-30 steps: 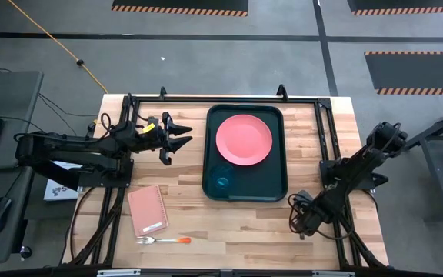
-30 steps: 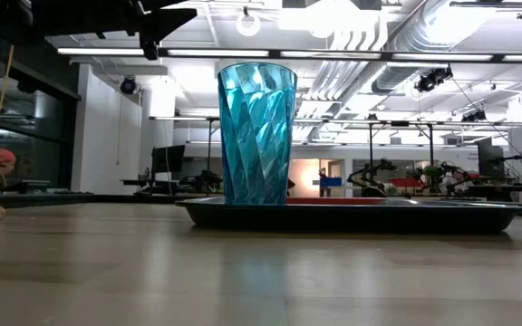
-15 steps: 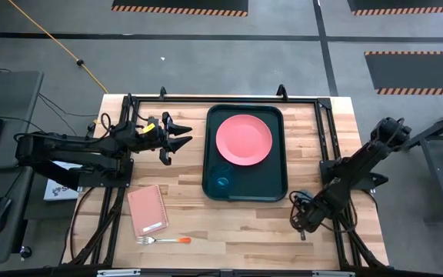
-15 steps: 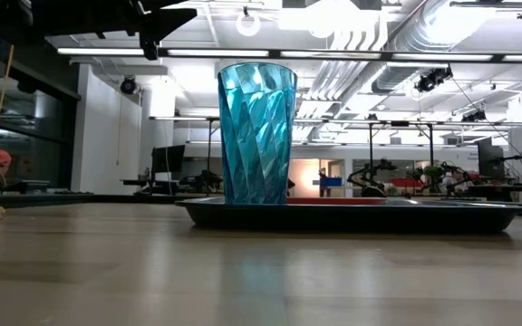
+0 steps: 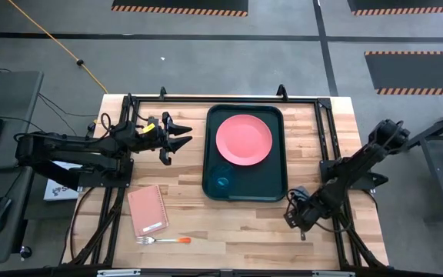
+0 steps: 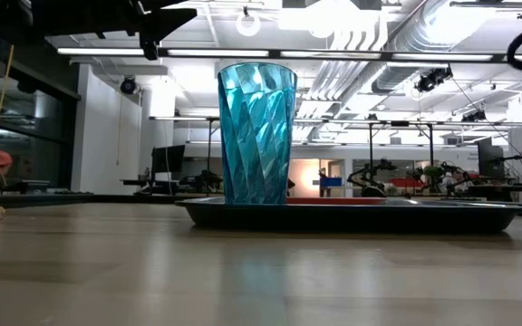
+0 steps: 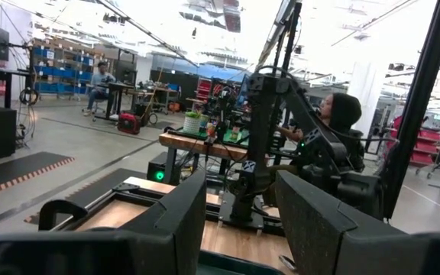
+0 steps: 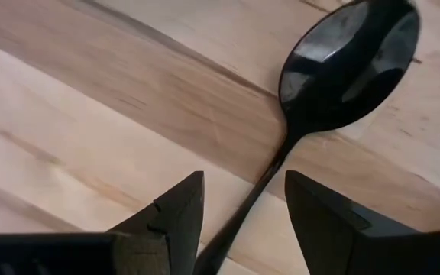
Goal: Pick and place plate/cup/fork/spoon on tray
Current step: Put the black spoon on the black tray to the bottom of the pink plate
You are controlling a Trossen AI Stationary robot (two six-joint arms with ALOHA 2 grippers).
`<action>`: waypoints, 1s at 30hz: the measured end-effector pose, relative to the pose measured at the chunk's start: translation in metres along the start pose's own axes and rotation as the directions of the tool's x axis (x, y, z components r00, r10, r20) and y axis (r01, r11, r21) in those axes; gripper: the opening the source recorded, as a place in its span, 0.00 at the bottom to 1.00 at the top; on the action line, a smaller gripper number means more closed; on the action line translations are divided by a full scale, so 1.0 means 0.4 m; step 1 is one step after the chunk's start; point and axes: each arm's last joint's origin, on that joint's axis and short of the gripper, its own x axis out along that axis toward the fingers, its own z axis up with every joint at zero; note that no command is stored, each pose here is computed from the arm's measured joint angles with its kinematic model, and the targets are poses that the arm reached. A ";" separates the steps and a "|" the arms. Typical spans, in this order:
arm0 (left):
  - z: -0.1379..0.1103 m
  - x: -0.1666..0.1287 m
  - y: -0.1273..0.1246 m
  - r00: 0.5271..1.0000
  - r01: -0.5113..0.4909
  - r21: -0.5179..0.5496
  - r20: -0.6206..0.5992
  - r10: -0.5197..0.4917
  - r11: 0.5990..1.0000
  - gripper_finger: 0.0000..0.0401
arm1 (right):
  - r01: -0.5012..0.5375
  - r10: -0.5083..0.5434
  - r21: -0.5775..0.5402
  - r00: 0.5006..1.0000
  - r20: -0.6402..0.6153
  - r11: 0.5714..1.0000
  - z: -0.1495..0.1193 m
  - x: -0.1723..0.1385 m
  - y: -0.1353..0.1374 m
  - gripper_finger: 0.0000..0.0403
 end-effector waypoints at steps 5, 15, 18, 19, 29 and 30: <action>0.000 0.000 0.000 1.000 0.000 0.000 0.000 0.000 1.000 0.37 | 0.041 -0.041 -0.013 0.999 -0.020 0.999 0.004 0.023 0.004 0.43; 0.000 0.000 0.000 1.000 0.000 0.000 0.000 0.000 1.000 0.37 | 0.111 -0.111 -0.005 0.994 -0.014 0.994 0.006 0.042 0.000 0.42; 0.000 0.000 0.000 1.000 0.000 0.000 0.000 0.000 1.000 0.37 | 0.120 -0.120 -0.014 0.993 -0.015 0.993 0.007 0.043 -0.002 0.37; 0.000 0.000 0.000 1.000 0.000 0.000 0.000 0.000 1.000 0.37 | 0.125 -0.125 -0.023 0.992 -0.019 0.992 0.008 0.043 -0.003 0.35; 0.000 0.000 0.000 1.000 0.000 0.000 0.000 0.000 1.000 0.37 | 0.150 -0.158 -0.128 0.986 -0.050 0.980 0.015 0.035 -0.011 0.02; 0.000 0.000 0.000 1.000 0.000 0.000 0.000 0.000 1.000 0.37 | 0.147 -0.155 -0.132 0.986 -0.054 0.980 0.015 0.029 -0.011 0.03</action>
